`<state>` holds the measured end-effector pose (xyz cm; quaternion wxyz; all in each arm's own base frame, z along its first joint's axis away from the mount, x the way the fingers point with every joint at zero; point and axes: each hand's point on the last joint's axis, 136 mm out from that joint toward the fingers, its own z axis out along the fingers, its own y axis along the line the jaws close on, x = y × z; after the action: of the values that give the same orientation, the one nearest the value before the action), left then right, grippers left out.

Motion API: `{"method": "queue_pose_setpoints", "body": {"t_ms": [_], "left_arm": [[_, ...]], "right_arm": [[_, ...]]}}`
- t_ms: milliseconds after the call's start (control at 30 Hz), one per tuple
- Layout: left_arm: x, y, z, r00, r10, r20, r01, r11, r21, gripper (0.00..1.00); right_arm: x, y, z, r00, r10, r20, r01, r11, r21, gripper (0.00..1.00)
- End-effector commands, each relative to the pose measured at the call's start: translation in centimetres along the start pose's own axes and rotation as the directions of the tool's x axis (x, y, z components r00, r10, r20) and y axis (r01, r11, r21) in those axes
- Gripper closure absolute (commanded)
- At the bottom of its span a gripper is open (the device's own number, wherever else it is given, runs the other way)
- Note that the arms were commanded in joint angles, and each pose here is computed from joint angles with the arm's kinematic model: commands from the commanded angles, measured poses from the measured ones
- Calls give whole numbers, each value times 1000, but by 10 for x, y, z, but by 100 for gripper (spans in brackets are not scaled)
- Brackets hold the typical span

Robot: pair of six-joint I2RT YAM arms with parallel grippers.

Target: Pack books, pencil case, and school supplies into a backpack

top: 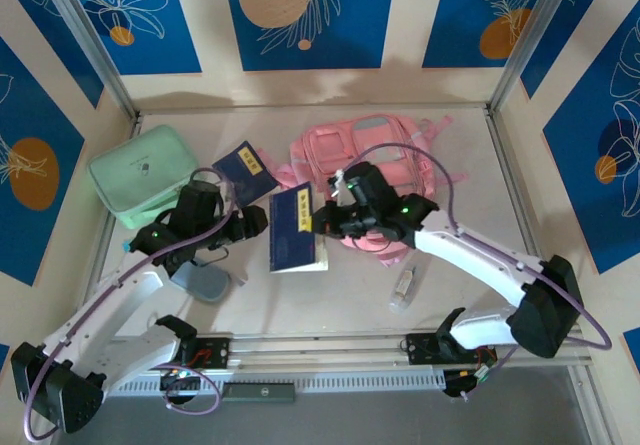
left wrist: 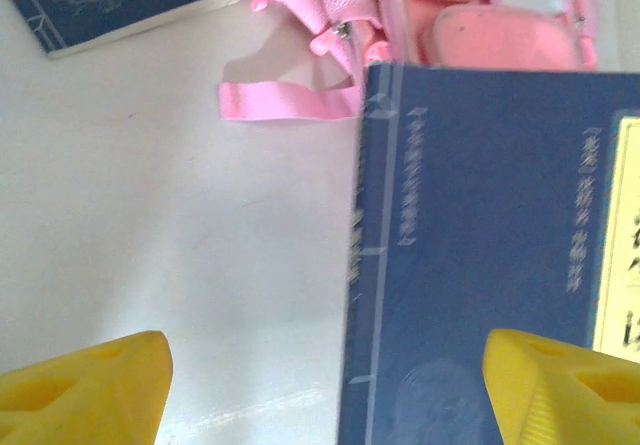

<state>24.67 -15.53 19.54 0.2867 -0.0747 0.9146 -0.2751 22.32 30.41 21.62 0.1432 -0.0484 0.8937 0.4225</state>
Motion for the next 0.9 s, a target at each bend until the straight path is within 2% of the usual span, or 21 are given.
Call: {"method": "queue_pose_setpoints", "body": {"t_ms": [0,100,267,500,600,767,867], "left_arm": [[-10,-28,-10,1000,-3,13,1,991,130,18],[-20,-57,-9,998,-56,28,46,958,283,18],[-31,-99,-6,995,-103,17,80,860,504,24],[-25,-126,1,996,-87,-25,86,825,558,31],[-23,-127,7,995,-94,-41,101,824,557,34],[-23,-138,5,994,-104,-40,108,807,581,41],[-25,-145,3,992,-115,-59,127,782,610,50]], "right_arm": [[-2,15,-29,997,-79,-5,78,991,-107,100],[-16,19,-50,999,-44,30,49,982,-183,100],[-31,26,-69,999,2,43,12,953,-304,100],[-36,27,-77,999,13,48,4,936,-353,100],[-36,26,-79,999,13,52,7,935,-355,100],[-35,23,-81,998,21,60,2,929,-369,100],[-33,17,-79,998,36,51,-16,936,-351,100]]}}
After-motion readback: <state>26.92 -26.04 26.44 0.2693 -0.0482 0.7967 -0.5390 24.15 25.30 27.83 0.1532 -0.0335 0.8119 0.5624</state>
